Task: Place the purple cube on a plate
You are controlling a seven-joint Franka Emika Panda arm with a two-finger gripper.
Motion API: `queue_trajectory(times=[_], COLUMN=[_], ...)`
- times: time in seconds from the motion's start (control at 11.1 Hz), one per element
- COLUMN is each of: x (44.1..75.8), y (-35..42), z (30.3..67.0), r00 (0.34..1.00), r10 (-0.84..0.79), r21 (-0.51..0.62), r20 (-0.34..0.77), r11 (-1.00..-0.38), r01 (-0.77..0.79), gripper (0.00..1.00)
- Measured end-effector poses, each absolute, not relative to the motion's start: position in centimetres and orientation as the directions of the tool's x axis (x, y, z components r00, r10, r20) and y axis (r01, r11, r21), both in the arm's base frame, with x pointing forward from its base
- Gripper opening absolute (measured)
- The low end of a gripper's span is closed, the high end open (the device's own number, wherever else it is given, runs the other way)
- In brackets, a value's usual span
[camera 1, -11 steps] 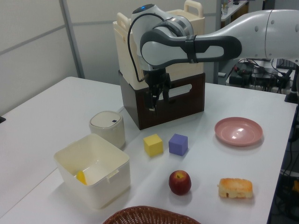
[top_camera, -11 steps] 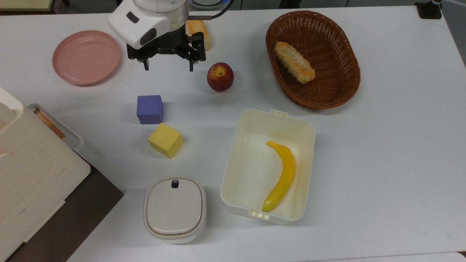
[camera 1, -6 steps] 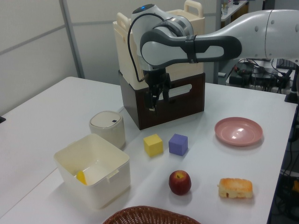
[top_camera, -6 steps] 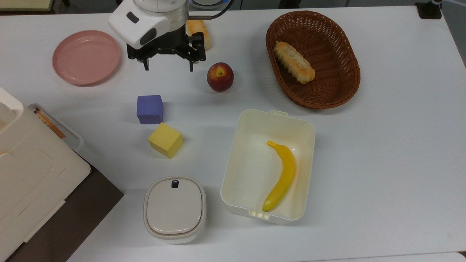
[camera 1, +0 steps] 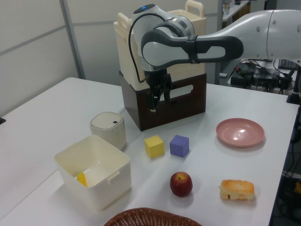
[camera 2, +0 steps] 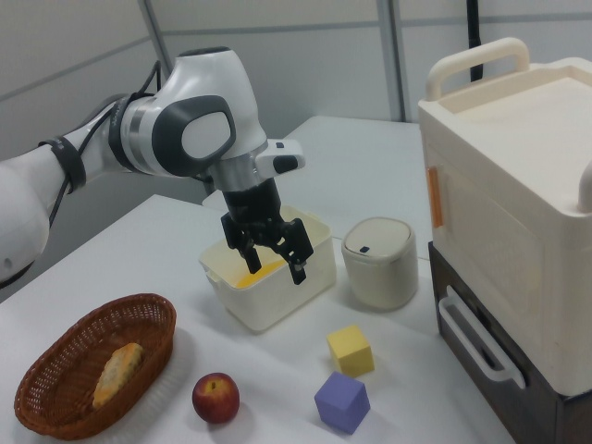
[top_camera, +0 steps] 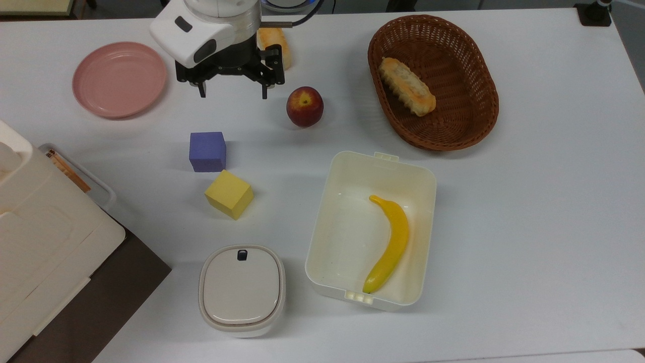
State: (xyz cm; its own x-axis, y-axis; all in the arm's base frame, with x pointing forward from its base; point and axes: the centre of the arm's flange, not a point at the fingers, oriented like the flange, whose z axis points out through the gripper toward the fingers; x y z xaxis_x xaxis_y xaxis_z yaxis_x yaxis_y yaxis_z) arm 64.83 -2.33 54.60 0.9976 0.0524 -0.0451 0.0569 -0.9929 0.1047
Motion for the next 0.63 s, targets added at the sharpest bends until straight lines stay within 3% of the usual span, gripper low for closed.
queue_trajectory(times=[0.63], x=[64.82], y=[-2.28], z=[54.58], r00=[0.998], r10=[0.050], r21=[0.088], r20=[-0.044], r11=[-0.995], r01=[0.053], gripper=[1.00])
